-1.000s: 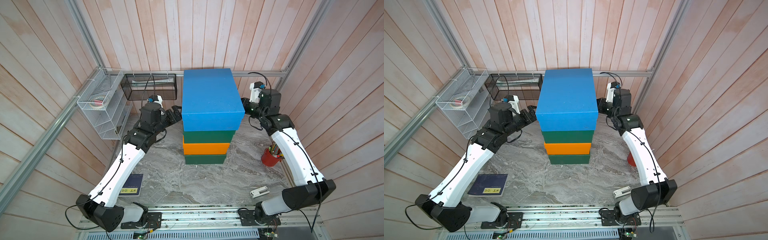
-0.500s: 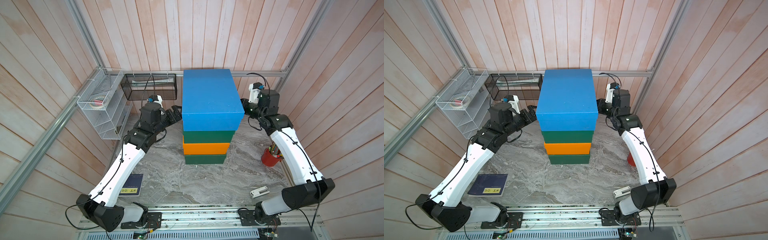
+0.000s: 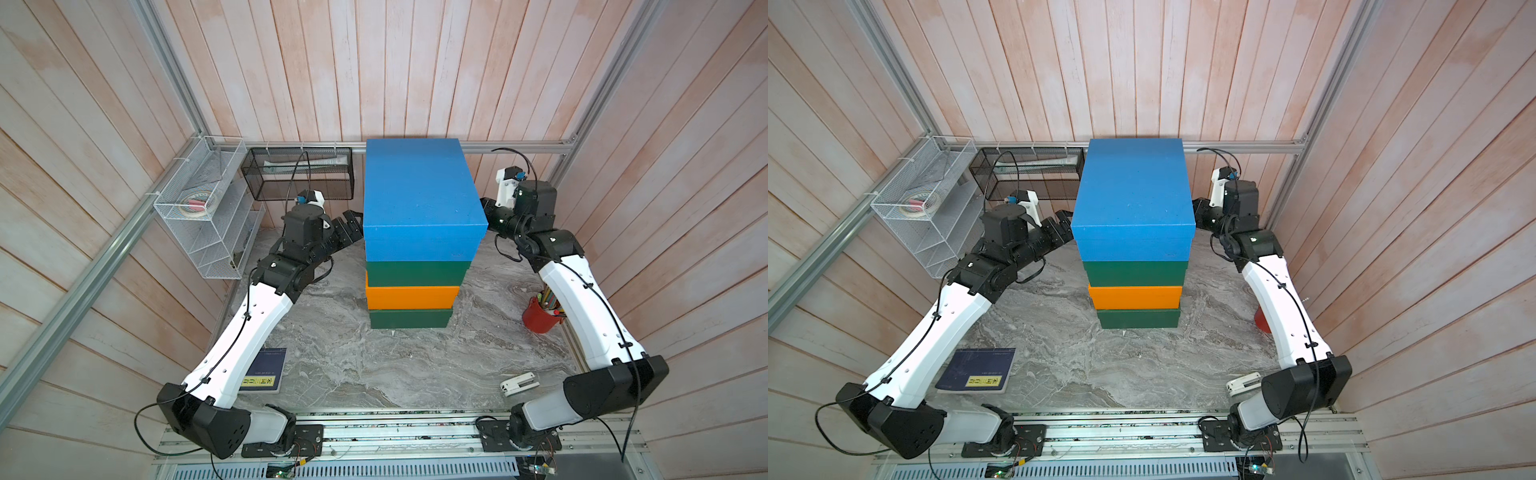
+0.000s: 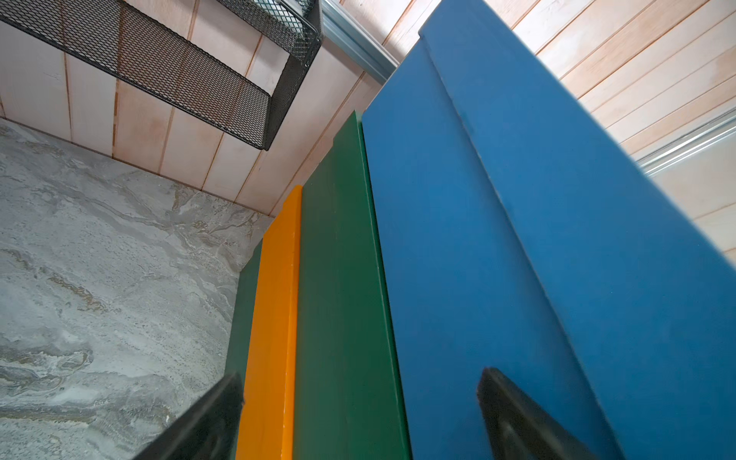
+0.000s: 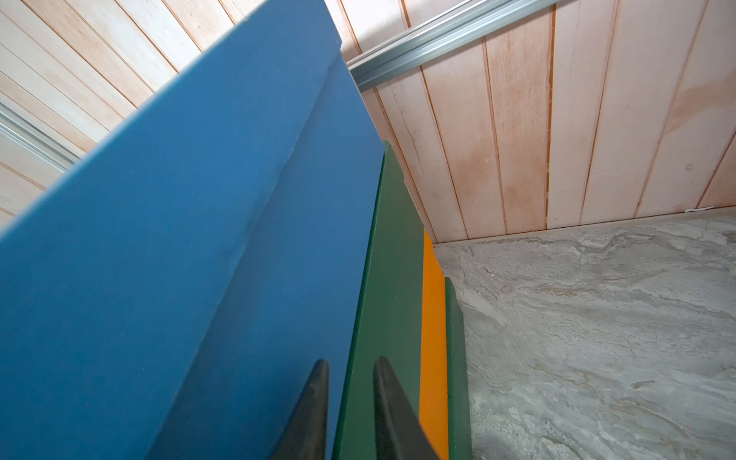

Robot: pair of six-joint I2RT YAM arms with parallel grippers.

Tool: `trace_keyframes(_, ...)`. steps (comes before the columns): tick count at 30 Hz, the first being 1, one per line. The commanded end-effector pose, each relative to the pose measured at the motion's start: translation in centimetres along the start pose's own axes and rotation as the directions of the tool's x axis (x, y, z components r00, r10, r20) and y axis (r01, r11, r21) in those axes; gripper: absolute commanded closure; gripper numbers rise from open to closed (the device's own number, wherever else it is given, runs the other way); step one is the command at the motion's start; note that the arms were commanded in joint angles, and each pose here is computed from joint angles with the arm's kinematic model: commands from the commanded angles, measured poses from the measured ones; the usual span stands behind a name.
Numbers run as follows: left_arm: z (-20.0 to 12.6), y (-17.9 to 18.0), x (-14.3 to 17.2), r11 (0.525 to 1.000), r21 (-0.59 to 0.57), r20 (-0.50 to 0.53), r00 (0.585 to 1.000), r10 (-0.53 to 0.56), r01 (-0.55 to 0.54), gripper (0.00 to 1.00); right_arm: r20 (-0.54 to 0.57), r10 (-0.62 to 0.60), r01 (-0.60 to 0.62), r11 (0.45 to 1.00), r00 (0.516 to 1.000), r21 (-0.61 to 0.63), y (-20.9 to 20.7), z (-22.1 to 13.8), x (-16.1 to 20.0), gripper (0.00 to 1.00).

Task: Stack the shoeboxes
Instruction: Adjust the shoebox.

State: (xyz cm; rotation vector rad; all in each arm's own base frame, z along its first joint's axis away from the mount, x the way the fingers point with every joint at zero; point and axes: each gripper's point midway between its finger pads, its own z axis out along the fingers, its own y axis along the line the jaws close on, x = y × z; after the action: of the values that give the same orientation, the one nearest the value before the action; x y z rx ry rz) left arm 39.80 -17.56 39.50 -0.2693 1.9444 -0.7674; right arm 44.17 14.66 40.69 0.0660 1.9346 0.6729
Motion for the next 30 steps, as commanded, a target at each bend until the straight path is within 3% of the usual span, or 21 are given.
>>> trace_keyframes(1, -0.4, 1.2, -0.2, 0.999, -0.035, 0.006, 1.0, 0.013, -0.013, 0.04, 0.001, -0.006, 0.006, 1.0, 1.0, -0.006, -0.5, -0.4, -0.2, 0.74)
trace_keyframes(12, -4.2, 4.8, -3.2, 0.985, -0.163, 0.113, 0.99, 0.081, -0.061, 0.02, 0.083, -0.028, 0.015, 0.988, 0.996, 0.152, -5.3, -4.6, -2.0, 0.63)
trace_keyframes(15, -5.0, 5.5, -3.5, 0.974, -0.195, 0.137, 0.98, 0.14, -0.112, 0.0, 0.086, -0.057, 0.037, 0.976, 0.995, 0.216, -6.7, -5.3, -1.3, 0.54)
trace_keyframes(17, -5.4, 6.3, -3.6, 0.966, -0.229, 0.144, 0.977, 0.157, -0.121, 0.0, 0.089, -0.062, 0.037, 0.967, 0.994, 0.251, -7.5, -5.7, -0.8, 0.46)
trace_keyframes(18, -5.5, 6.6, -3.5, 0.962, -0.242, 0.144, 0.976, 0.161, -0.124, 0.0, 0.087, -0.061, 0.036, 0.964, 0.994, 0.265, -8.0, -5.8, -0.4, 0.06)
trace_keyframes(19, -5.6, 6.9, -3.3, 0.96, -0.248, 0.143, 0.976, 0.166, -0.127, 0.0, 0.086, -0.055, 0.03, 0.962, 0.995, 0.272, -8.3, -5.9, 0.0, 0.02)
trace_keyframes(26, -5.4, 6.7, -1.9, 0.969, -0.183, 0.129, 0.973, 0.192, -0.167, 0.0, 0.047, -0.057, 0.045, 0.974, 0.997, 0.222, -8.6, -5.4, 3.0, 0.02)
trace_keyframes(30, -6.7, 5.0, -2.5, 0.974, -0.098, 0.199, 0.954, 0.222, -0.206, 0.0, 0.22, -0.117, 0.079, 0.981, 0.969, 0.176, -7.1, -8.2, 1.4, 0.02)
